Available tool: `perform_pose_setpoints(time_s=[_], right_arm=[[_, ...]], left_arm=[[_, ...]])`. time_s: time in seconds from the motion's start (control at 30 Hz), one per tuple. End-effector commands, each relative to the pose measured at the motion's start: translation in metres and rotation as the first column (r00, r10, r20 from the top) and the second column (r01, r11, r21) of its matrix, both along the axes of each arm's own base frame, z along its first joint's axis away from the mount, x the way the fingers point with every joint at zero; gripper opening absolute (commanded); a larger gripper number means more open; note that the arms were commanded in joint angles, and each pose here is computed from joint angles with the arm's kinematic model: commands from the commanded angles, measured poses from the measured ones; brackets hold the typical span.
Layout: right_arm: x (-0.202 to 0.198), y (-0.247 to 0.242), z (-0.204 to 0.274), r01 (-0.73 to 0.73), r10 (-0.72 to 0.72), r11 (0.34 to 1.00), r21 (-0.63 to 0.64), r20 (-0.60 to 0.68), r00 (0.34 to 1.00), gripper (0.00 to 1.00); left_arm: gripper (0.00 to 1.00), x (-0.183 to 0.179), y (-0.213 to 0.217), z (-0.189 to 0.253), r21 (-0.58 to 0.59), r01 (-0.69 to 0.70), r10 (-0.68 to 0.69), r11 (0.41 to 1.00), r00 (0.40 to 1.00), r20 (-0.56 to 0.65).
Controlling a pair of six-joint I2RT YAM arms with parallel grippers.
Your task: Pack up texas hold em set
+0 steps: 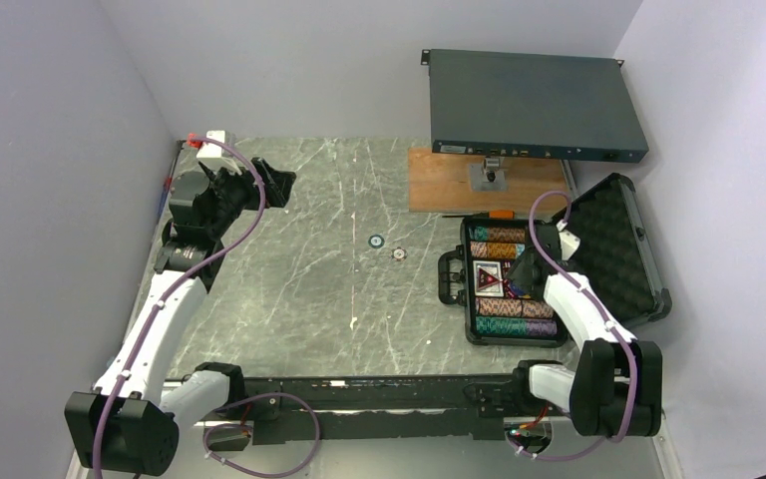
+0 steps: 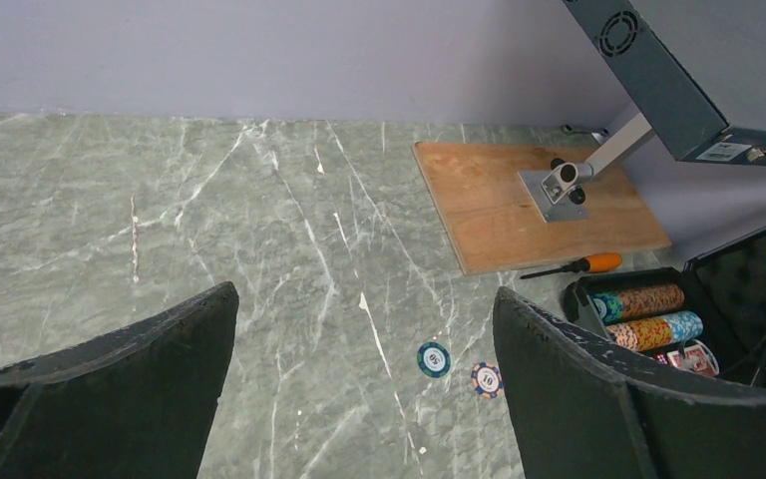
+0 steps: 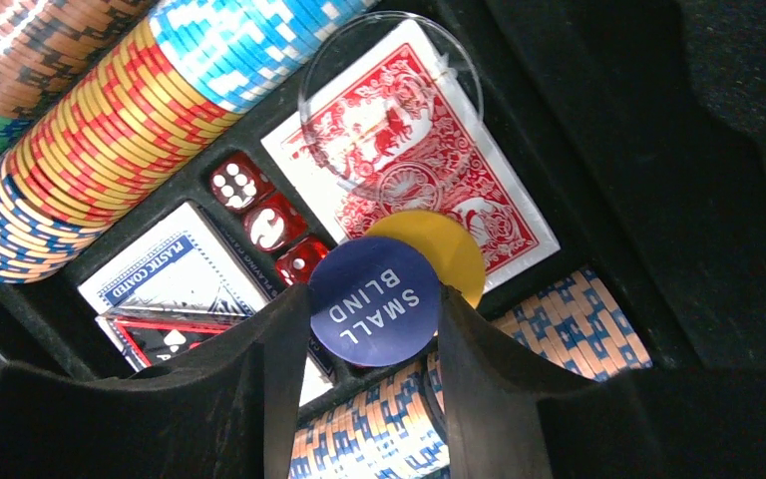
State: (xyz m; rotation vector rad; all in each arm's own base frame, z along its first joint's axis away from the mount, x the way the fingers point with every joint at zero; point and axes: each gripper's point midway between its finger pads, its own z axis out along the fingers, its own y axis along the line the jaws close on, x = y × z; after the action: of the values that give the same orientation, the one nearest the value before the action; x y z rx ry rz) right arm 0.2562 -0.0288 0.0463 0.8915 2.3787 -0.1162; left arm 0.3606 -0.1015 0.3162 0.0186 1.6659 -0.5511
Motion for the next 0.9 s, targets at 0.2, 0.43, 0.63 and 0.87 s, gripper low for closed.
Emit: perform_pose_setpoints(time_s=[0.2,0.43,0.63,0.87], right_arm=[[-0.012,-0.018,0.000,0.107,-0.108,0.993,-0.052,-0.024,0.994,0.28],[-0.011,-0.022,0.005,0.115,-0.117,0.991,-0.072,-0.014,0.993,0.30],[-0.008,-0.022,0.005,0.101,-0.102,0.992,-0.074,-0.010,0.995,0.44],[-0.004,-0.013,0.010,0.054,-0.052,0.998,-0.040,0.044,0.998,0.80]], left_arm=[[0.99,-0.002,-0.001,0.029,-0.015,0.014,-0.012,1.000,0.996,0.084],[0.99,-0.002,-0.002,0.029,-0.017,0.018,-0.017,1.000,0.996,0.084],[0.99,-0.003,-0.002,0.028,-0.015,0.016,-0.015,1.000,0.996,0.083],[0.99,-0.002,-0.002,0.028,-0.015,0.017,-0.015,1.000,0.996,0.083]])
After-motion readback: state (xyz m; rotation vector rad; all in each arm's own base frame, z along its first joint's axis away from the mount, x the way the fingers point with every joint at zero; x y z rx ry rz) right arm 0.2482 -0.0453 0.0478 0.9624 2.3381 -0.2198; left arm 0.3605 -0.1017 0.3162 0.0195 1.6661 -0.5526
